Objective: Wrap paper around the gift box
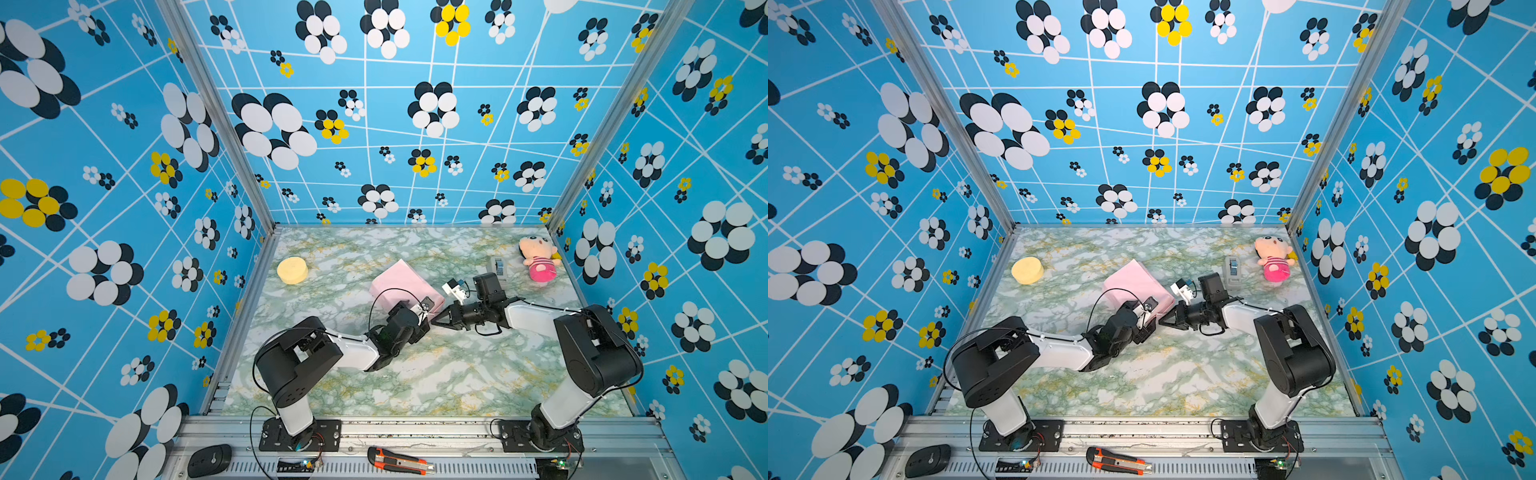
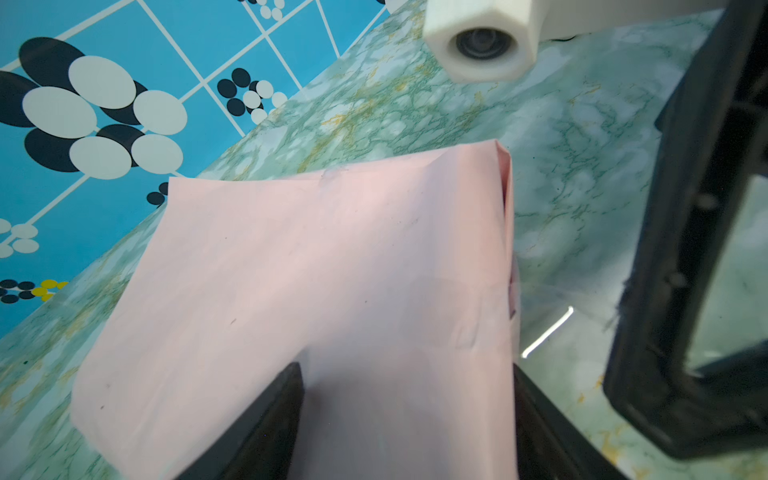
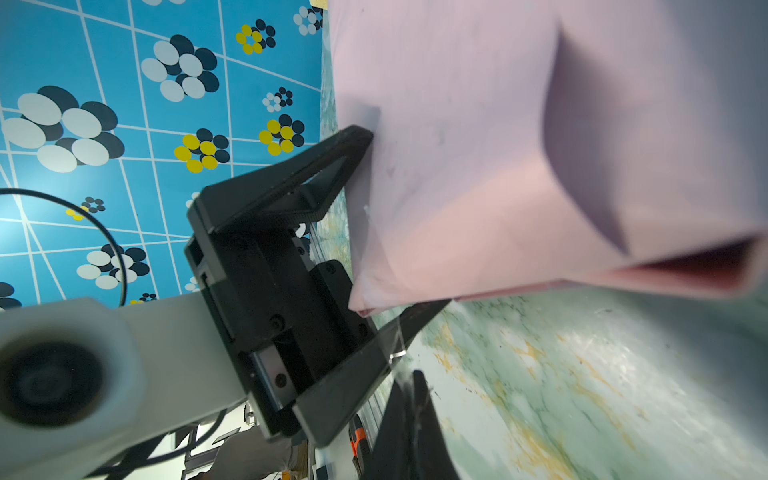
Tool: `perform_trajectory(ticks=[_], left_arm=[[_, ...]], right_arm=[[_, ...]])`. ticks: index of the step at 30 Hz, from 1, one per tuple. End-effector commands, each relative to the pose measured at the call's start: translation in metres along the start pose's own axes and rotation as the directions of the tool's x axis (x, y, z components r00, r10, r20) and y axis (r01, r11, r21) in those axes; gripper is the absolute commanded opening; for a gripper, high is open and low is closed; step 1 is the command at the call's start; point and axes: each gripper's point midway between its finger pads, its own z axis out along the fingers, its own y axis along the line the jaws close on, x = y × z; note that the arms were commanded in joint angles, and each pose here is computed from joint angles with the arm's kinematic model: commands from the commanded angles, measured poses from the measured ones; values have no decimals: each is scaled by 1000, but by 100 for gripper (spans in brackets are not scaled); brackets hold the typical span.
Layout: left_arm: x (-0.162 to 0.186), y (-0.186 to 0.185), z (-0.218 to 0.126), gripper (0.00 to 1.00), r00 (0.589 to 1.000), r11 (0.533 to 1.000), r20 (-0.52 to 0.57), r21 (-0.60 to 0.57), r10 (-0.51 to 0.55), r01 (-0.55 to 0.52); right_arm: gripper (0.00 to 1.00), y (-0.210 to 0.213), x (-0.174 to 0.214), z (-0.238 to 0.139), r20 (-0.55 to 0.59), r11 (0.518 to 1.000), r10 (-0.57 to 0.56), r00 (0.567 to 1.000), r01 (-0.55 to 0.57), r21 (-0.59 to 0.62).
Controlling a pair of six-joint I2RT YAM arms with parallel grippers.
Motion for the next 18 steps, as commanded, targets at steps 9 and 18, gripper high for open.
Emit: perform_trajectory(ticks=[9, 18], left_arm=[[76, -14, -5, 76, 971, 997, -236, 67, 45, -31], [76, -13, -5, 76, 970, 997, -238, 67, 47, -32]], right_arm=[[0, -10, -5, 9, -1, 999, 12, 1000, -12, 35], [0, -18, -7, 13, 9, 999, 25, 1000, -25, 46]])
